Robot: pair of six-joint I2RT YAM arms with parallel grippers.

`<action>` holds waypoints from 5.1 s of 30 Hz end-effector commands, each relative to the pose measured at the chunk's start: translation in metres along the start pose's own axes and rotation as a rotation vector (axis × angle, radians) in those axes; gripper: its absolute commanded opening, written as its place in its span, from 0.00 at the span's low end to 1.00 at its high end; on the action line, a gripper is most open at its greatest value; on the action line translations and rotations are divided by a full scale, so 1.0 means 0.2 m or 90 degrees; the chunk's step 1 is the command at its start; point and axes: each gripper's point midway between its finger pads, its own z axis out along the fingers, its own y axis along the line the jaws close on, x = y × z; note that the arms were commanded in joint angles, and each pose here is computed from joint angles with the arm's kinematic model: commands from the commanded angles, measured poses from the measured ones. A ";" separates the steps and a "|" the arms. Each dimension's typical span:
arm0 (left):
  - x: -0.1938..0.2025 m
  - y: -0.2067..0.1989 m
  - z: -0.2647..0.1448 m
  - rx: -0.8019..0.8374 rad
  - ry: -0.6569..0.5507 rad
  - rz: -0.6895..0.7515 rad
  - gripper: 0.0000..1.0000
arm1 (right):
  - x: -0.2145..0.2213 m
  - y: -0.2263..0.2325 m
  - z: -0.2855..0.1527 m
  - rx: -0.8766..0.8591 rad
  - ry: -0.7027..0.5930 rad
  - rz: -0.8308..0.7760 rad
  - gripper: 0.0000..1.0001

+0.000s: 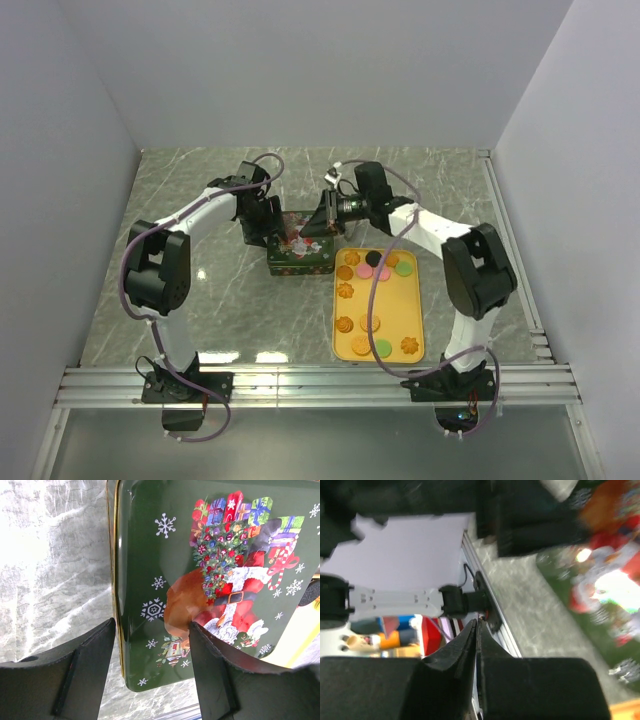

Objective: Pack the cookies

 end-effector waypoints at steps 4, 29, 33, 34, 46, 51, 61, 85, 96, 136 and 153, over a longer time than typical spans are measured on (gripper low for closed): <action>0.04 0.04 -0.04 -0.020 -0.006 0.004 0.66 | 0.12 -0.62 0.10 0.085 0.023 0.178 0.04; -0.14 -0.10 -0.24 0.034 -0.125 0.020 0.70 | -0.13 0.09 -0.27 0.172 -0.129 -0.111 0.79; -0.26 -0.20 -0.39 0.068 -0.215 -0.018 0.72 | -0.23 0.27 -0.37 0.181 -0.195 -0.156 0.83; -0.30 -0.24 -0.45 0.087 -0.248 -0.041 0.73 | -0.25 0.30 -0.38 0.180 -0.209 -0.150 0.84; -0.35 -0.56 -0.81 0.072 -0.504 -0.151 0.88 | -0.49 0.53 -0.48 0.283 -0.464 -0.080 0.93; -0.27 -0.66 -0.80 -0.008 -0.494 -0.171 0.90 | -0.51 0.47 -0.42 0.404 -0.494 0.025 0.96; -0.24 -0.81 -0.69 -0.110 -0.439 -0.118 0.87 | -0.44 0.62 -0.25 0.408 -0.486 -0.016 0.98; 0.04 -0.99 -0.84 0.143 -0.353 -0.027 0.99 | -0.33 0.86 -0.21 0.431 -0.484 -0.085 1.00; 0.04 -1.01 -1.03 0.190 -0.401 -0.018 1.00 | -0.27 0.96 -0.32 0.371 -0.562 -0.080 1.00; 0.07 -0.96 -0.99 0.206 -0.355 -0.053 0.98 | -0.26 1.03 -0.30 0.354 -0.549 -0.091 1.00; 0.07 -0.98 -1.00 0.223 -0.362 -0.045 0.98 | -0.26 1.02 -0.31 0.357 -0.551 -0.080 1.00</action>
